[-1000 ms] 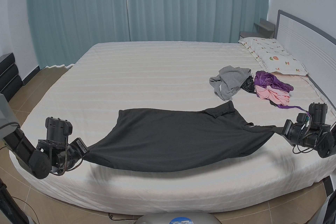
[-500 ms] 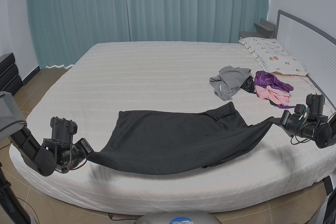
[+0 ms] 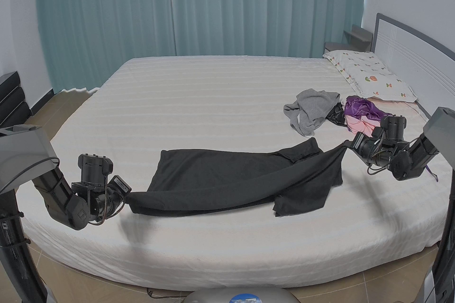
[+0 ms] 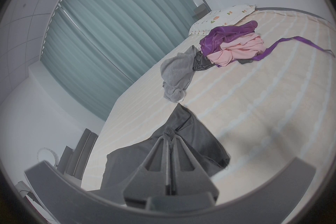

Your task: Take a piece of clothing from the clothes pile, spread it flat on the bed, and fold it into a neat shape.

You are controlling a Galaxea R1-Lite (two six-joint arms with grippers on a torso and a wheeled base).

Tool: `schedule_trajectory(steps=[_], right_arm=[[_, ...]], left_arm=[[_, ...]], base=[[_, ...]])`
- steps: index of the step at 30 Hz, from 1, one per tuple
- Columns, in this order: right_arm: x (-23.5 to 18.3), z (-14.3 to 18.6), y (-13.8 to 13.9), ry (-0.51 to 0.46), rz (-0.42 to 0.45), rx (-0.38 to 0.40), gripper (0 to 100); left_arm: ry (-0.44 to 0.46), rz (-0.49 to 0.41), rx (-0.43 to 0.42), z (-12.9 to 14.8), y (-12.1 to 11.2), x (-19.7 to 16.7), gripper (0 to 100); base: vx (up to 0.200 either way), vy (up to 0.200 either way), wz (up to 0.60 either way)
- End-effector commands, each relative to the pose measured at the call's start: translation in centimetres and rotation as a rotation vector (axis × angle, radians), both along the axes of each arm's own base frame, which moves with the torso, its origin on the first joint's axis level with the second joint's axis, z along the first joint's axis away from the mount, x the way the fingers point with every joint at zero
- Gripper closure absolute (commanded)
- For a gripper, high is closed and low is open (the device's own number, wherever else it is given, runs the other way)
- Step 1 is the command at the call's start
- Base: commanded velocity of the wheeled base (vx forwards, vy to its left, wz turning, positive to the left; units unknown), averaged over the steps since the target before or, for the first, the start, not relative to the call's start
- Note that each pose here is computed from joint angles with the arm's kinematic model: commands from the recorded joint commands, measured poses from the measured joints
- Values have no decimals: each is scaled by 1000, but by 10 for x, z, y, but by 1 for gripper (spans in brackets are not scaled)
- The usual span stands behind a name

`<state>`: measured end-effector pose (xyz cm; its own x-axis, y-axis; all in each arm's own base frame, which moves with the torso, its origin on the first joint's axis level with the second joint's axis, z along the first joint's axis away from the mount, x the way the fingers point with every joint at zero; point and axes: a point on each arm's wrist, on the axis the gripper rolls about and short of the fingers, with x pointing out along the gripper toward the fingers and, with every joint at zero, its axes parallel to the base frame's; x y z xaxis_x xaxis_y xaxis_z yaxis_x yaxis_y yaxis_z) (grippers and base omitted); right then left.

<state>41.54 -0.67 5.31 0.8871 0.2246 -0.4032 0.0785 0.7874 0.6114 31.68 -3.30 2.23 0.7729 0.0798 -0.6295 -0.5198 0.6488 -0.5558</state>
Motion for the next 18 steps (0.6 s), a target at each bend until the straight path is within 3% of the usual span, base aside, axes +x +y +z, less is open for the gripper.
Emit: schedule_trajectory(steps=[1, 2, 7, 14, 18], right_arm=[[26, -55, 11, 78, 7, 2, 100], [27, -60, 15, 87, 17, 2, 0], [22, -68, 25, 110, 40, 1, 0], [-11, -34, 34, 108, 117, 16, 0], [-32, -36, 46, 160, 180, 16, 0]], left_arm=[[25, 27, -5, -19, 5, 9, 100], [29, 30, -8, -21, 5, 10, 100], [42, 36, -22, -26, 3, 10, 100], [40, 33, -23, -24, 2, 8, 100], [43, 31, -23, -24, 2, 6, 100]], base=[[0, 0, 0], [0, 0, 0], [0, 0, 0], [0, 0, 0], [0, 0, 0]])
